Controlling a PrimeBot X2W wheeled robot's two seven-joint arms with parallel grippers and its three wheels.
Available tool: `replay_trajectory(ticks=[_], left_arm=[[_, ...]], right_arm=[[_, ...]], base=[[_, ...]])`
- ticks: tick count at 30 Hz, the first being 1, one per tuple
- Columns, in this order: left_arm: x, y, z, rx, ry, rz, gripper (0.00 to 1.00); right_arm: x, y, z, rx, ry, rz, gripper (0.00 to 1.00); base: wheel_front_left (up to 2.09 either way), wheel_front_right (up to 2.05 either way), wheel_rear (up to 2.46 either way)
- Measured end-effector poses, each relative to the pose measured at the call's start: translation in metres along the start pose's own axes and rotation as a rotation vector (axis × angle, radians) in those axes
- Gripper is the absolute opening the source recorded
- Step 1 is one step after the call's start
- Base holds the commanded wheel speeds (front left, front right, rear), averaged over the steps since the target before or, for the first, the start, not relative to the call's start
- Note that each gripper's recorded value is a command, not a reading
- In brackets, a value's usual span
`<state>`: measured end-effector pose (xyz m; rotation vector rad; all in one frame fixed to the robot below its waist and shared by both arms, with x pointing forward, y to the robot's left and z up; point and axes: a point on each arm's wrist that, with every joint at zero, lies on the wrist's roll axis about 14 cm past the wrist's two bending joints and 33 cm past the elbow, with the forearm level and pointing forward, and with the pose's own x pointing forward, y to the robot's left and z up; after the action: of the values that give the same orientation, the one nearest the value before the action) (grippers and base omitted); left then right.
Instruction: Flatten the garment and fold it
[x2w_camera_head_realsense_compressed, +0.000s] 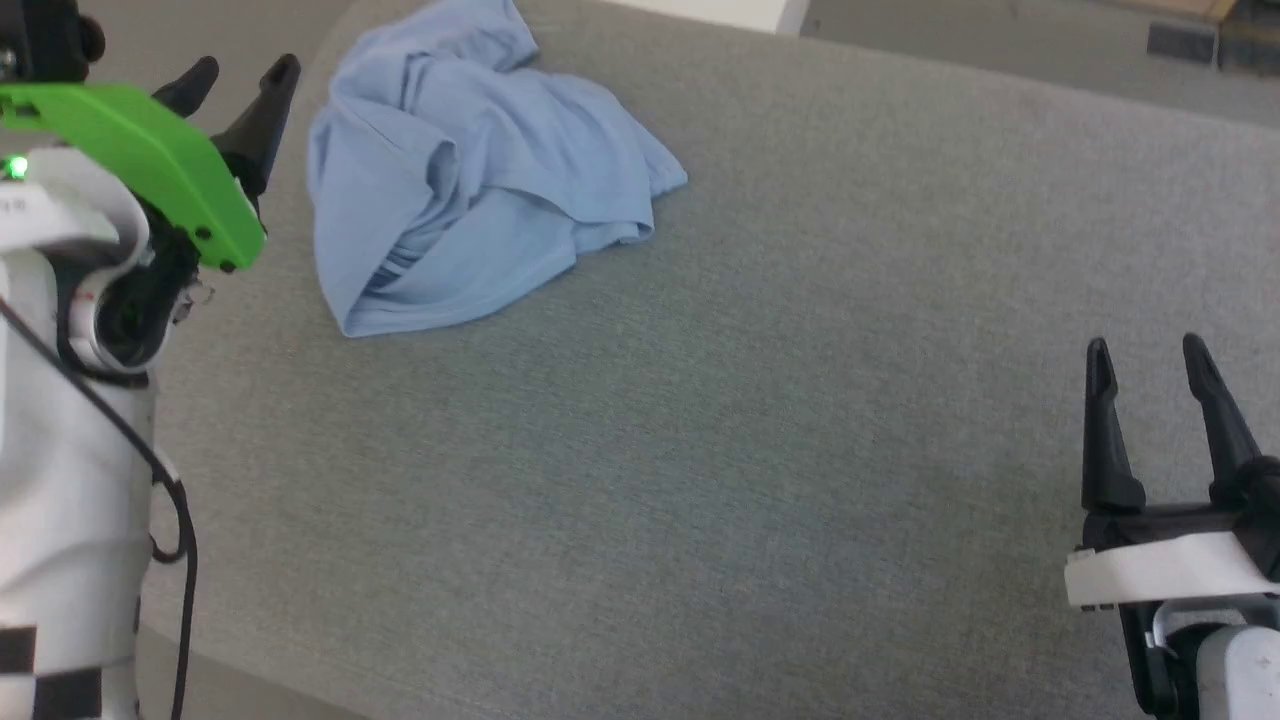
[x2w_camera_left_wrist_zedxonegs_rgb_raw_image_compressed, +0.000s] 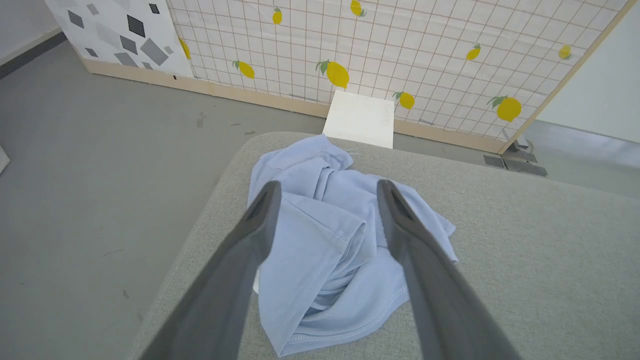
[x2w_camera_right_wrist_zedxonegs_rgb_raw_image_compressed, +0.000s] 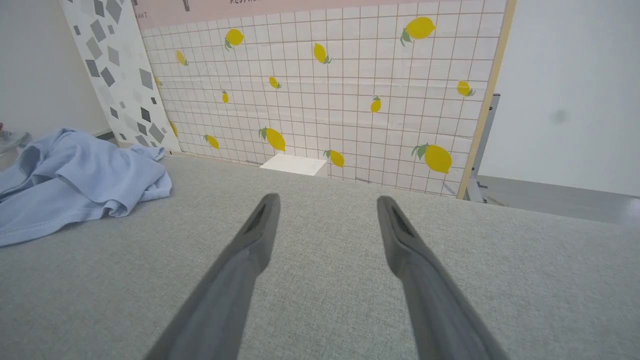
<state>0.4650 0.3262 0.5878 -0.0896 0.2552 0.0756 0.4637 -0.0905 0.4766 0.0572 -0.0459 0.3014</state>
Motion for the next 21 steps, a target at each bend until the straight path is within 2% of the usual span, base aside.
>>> replay_trajectory(ticks=[10,13,21], left_arm=[[0.058,-0.006,-0.072,-0.165,0.321,0.068,1.00],[0.068,-0.007,-0.098,-0.170,0.419,0.093,1.00],[0.082,-0.015,-0.163,-0.268,0.635,0.154,1.00]], right_arm=[[0.000,-0.013,-0.022,-0.012,0.064,-0.025,1.00],[-0.003,-0.019,-0.030,-0.016,0.089,-0.039,1.00],[-0.012,-0.036,-0.047,-0.027,0.139,-0.084,1.00]], base=[[0.00,0.00,0.00],[0.00,0.00,0.00],[0.00,0.00,0.00]])
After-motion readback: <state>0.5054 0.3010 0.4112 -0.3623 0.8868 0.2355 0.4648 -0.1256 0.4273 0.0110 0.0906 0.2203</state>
